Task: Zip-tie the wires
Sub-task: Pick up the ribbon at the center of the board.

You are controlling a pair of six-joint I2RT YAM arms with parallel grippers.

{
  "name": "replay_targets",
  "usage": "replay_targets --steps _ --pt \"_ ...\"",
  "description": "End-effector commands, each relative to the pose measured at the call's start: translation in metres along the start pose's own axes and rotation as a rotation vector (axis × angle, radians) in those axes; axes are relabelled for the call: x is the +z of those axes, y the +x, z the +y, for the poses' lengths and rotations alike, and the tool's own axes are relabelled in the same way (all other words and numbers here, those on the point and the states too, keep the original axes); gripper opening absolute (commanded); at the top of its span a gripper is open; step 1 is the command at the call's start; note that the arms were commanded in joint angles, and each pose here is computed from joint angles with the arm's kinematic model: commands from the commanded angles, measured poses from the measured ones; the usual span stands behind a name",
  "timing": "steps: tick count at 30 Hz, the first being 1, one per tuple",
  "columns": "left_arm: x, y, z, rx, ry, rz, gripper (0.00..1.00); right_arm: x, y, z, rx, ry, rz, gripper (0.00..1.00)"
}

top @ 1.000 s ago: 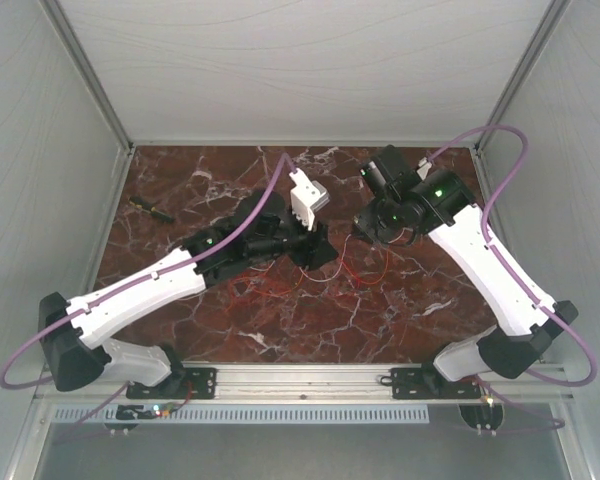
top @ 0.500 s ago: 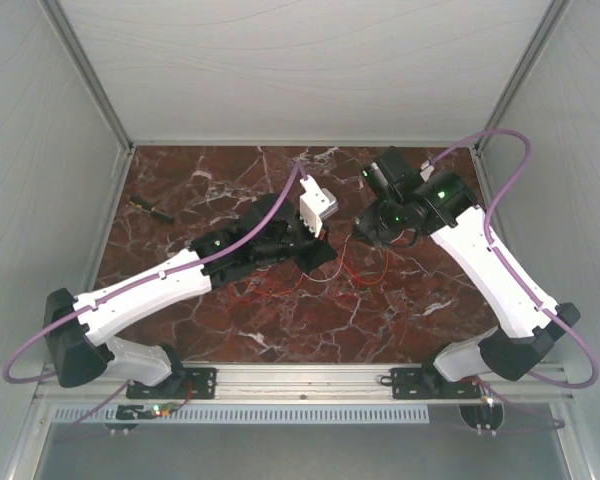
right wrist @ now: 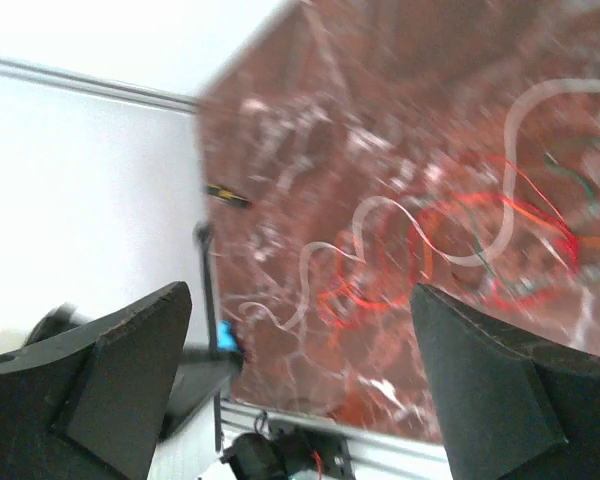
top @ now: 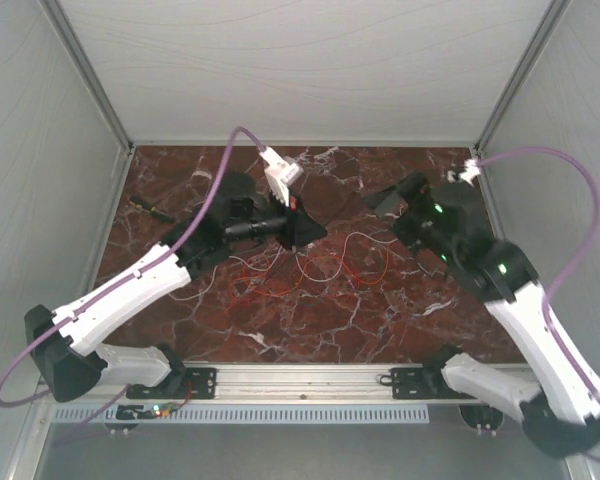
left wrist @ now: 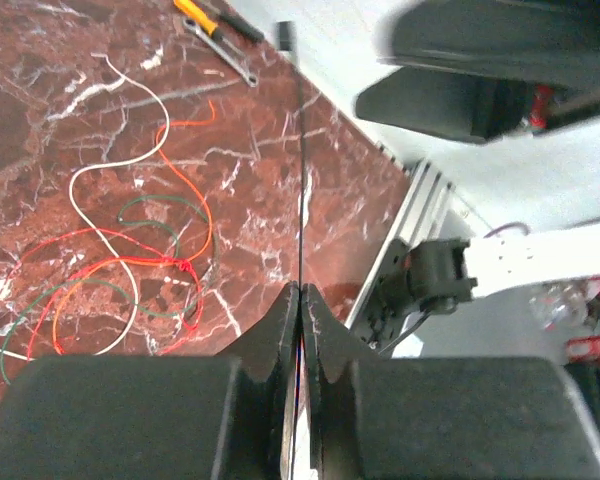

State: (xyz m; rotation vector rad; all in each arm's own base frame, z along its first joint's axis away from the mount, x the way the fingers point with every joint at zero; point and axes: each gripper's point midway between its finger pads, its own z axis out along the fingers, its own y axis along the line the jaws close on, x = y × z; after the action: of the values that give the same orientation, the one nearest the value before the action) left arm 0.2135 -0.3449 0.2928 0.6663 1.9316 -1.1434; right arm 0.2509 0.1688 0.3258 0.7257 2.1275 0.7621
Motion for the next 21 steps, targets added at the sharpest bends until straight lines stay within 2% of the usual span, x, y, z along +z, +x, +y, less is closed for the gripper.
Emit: replay_targets --steps 1,5,9,13,16,21 --pt "-0.026 -0.058 -0.042 -0.091 0.189 -0.119 0.0 -0.071 -0.058 0.082 -0.137 -0.609 -0.349 0.88" --pt "-0.045 -0.088 -0.059 -0.213 0.32 -0.167 0.0 -0.105 -0.061 0.1 -0.222 -0.82 -0.427 0.8" --pt "-0.063 -0.11 -0.076 -0.279 0.445 -0.2 0.0 -0.122 -0.041 0.133 -0.354 -1.003 -0.327 0.56" --pt "-0.076 -0.127 -0.09 -0.32 0.528 -0.232 0.0 -0.124 -0.033 0.159 -0.4 -1.096 -0.251 0.53" --pt "-0.082 -0.137 -0.096 -0.318 0.561 -0.266 0.0 -0.127 -0.036 0.172 -0.397 -1.138 -0.241 0.46" --pt "-0.086 -0.144 -0.099 -0.311 0.569 -0.299 0.0 -0.127 -0.036 0.185 -0.364 -1.193 -0.208 0.39"
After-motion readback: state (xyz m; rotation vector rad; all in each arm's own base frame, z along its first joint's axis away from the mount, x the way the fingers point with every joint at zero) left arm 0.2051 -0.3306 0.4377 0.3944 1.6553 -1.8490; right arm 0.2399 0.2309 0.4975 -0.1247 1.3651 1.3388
